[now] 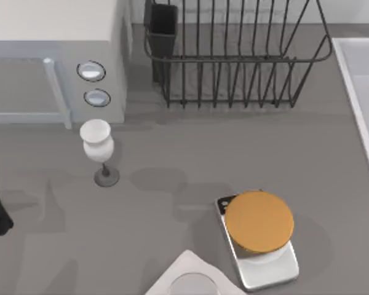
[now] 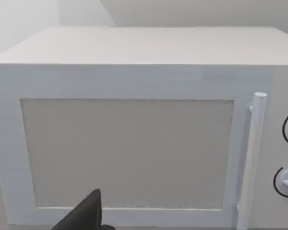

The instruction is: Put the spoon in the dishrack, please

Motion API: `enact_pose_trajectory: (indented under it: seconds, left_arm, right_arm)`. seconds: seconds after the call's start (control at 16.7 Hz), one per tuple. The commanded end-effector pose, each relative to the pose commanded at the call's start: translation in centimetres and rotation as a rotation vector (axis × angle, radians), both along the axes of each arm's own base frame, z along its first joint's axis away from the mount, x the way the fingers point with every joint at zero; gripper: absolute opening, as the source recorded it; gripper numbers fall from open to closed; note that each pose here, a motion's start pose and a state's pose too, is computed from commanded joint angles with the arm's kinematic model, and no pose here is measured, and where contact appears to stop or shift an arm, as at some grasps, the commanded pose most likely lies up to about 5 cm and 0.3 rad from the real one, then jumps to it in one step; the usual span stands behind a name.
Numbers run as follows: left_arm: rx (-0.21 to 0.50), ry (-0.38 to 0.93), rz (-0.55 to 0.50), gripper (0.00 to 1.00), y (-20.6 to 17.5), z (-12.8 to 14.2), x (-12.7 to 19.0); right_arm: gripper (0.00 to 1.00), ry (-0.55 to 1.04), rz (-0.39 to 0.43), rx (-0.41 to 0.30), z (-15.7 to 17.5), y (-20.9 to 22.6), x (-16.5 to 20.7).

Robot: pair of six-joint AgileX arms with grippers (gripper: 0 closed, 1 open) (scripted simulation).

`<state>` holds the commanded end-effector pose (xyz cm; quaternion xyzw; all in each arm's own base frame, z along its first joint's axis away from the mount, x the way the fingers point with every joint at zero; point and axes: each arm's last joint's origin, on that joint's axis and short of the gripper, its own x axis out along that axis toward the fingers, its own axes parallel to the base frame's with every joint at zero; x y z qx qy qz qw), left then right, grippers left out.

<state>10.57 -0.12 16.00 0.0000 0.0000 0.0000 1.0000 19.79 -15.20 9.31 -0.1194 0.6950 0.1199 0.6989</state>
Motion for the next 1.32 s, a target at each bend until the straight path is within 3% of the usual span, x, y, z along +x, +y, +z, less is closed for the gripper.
enact_pose_trajectory:
  seconds: [0.24, 0.3, 0.72, 0.78, 1.08, 1.32]
  left_arm:
    - [0.000, 0.000, 0.000, 1.00, 0.0, 0.0, 0.0]
    - [0.000, 0.000, 0.000, 1.00, 0.0, 0.0, 0.0]
    - [0.000, 0.000, 0.000, 1.00, 0.0, 0.0, 0.0]
    - [0.000, 0.000, 0.000, 1.00, 0.0, 0.0, 0.0]
    - [0.000, 0.000, 0.000, 1.00, 0.0, 0.0, 0.0]
    - [0.000, 0.000, 0.000, 1.00, 0.0, 0.0, 0.0]
  right_arm:
    - [0.02, 0.000, 0.000, 0.000, 0.0, 0.0, 0.0]
    - [0.00, 0.000, 0.000, 0.000, 0.0, 0.0, 0.0]
    - [0.00, 0.000, 0.000, 0.000, 0.0, 0.0, 0.0]
    - [0.00, -0.017, -0.027, 0.006, 2.2, 0.1, 0.0]
    - [0.00, -0.023, -0.022, 0.003, 4.8, -0.9, 1.0]
    - [0.00, 0.002, -0.018, 0.023, 10.6, -1.5, 1.8]
